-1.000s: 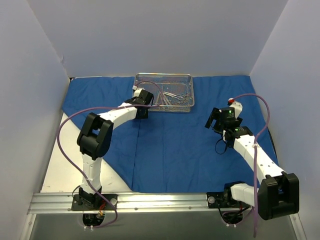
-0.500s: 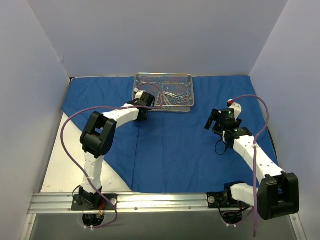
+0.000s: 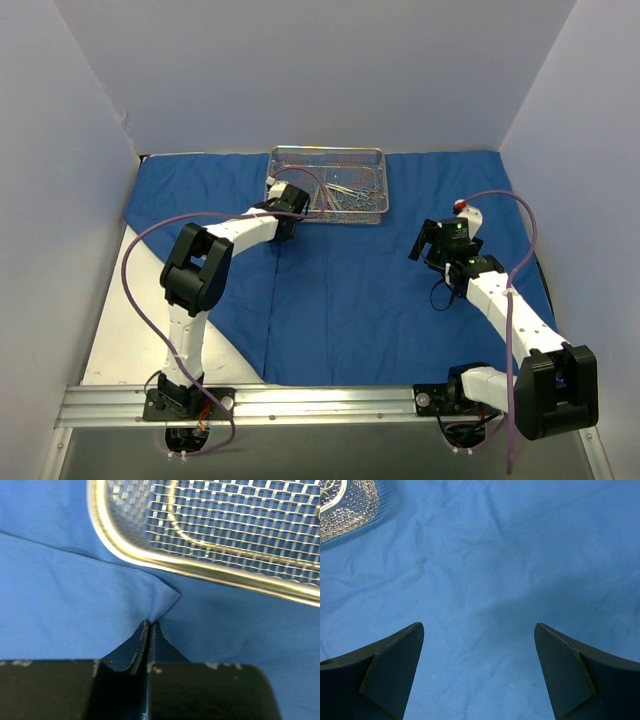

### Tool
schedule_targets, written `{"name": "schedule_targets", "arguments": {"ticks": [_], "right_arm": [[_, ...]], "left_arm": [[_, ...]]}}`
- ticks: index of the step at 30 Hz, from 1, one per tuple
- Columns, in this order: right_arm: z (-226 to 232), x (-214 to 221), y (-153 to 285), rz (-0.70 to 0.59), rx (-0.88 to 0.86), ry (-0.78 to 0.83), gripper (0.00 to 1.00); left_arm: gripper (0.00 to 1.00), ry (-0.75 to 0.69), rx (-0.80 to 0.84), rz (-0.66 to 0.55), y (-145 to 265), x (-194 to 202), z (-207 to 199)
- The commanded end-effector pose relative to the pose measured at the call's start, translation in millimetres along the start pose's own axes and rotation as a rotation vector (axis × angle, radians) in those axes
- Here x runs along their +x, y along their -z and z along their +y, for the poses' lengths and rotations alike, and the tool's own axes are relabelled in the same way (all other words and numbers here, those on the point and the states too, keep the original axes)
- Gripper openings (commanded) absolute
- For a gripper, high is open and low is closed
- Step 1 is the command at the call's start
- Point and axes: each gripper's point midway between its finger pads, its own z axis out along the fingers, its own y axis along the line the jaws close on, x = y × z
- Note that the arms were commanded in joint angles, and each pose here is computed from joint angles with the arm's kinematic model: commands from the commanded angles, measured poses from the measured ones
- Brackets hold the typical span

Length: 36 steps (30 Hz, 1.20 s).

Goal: Open and lay out the surgical kit
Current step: Open the surgical kit at the center of the board.

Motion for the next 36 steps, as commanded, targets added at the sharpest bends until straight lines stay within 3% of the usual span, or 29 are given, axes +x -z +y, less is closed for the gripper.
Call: {"name": "schedule_targets", "arguments": {"ticks": [1,6,10,16,20,27,36], "right_arm": [[4.2,-9.0,6.9,-0.028,-0.023,0.015,0.88],[11.4,-15.2,9.6,-0.037,-0.051,0.035,0.88],[18.3,-21.2,13.6,-0.051,-0.077,0.059,0.88],[35.4,-22.1,19.2,-0.046,-0.15,0.104,0.88],[43.9,-23.4,25.3,-0.055,-0.183,0.122,0.88],[56.4,-21.2,38.3,-0.08,-0.219,0.163,0.89],[61.7,-17.1,45.1,-0.092,-0.24,0.183,0.92]], "left_arm": [[0.02,0.031,-0.061,-0.048,21.3,-22.3,27.4],[0.02,0.118,-0.185,-0.025,34.8,-26.9,91.7],[0.02,0.242,-0.399,0.036,43.1,-14.2,189.5],[0.02,0.398,-0.666,0.115,95.1,16.3,311.3],[0.02,0.564,-0.913,0.169,156.3,59.1,387.4],[0.02,0.714,-1.12,0.198,216.9,107.2,439.6],[0.06,0.861,-1.24,0.209,263.1,138.7,468.2]]}}
